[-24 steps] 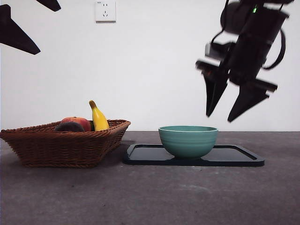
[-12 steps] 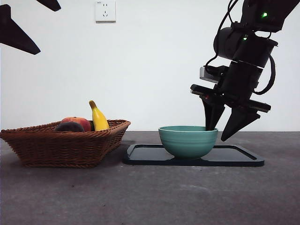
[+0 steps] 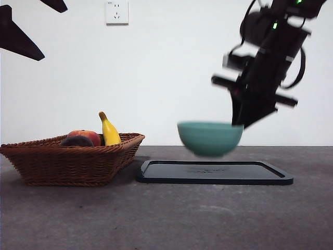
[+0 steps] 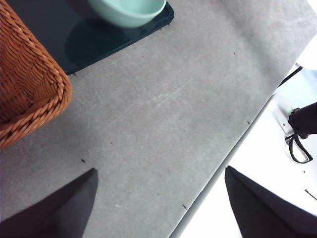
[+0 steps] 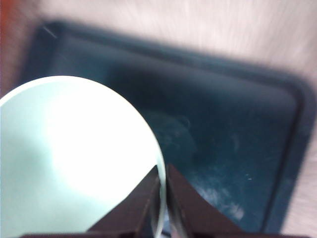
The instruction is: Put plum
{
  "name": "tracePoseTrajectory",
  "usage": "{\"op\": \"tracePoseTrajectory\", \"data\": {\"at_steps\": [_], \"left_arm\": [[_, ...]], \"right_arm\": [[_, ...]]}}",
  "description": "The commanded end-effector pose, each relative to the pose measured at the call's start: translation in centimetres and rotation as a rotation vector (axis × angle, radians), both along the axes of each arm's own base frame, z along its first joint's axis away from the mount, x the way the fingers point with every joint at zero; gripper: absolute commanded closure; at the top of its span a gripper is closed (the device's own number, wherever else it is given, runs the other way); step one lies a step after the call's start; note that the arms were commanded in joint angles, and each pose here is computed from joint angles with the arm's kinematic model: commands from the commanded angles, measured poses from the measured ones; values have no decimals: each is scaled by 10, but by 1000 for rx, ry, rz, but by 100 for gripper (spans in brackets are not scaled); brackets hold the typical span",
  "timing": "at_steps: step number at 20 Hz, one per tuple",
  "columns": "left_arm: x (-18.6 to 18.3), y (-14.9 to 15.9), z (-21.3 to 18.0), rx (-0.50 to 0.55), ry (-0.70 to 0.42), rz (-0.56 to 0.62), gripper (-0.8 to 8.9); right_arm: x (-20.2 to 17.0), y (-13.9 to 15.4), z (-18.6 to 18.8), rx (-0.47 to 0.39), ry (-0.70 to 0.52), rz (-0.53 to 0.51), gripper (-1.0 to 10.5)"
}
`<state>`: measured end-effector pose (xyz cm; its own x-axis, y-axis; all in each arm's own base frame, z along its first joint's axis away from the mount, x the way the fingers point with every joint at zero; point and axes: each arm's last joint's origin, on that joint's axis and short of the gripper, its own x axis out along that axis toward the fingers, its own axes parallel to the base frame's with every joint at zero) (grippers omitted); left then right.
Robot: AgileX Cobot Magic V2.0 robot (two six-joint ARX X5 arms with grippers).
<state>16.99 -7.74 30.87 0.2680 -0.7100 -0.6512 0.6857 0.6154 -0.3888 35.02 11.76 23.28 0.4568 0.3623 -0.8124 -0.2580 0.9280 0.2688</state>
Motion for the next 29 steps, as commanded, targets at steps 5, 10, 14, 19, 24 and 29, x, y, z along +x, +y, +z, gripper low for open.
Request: {"op": "tracePoseTrajectory", "data": {"at_steps": [5, 10, 14, 19, 24, 29], "left_arm": [[1, -1, 6, -6, -26, -19, 408], [1, -1, 6, -6, -26, -19, 408], [1, -1, 6, -6, -26, -19, 408], [1, -1, 6, -6, -26, -19, 408], [1, -1, 6, -6, -26, -19, 408], [1, -1, 6, -6, -27, -19, 408]], "right_arm": [[-47, -9, 73, 45, -100, 76, 935], [-94, -5, 97, 44, -120, 159, 935], [-119, 5, 79, 23, -101, 219, 935], [-131, 19, 35, 18, -59, 276, 934], [-140, 21, -7, 13, -12, 281, 934], [-139, 25, -29, -5, 26, 292, 934]]}}
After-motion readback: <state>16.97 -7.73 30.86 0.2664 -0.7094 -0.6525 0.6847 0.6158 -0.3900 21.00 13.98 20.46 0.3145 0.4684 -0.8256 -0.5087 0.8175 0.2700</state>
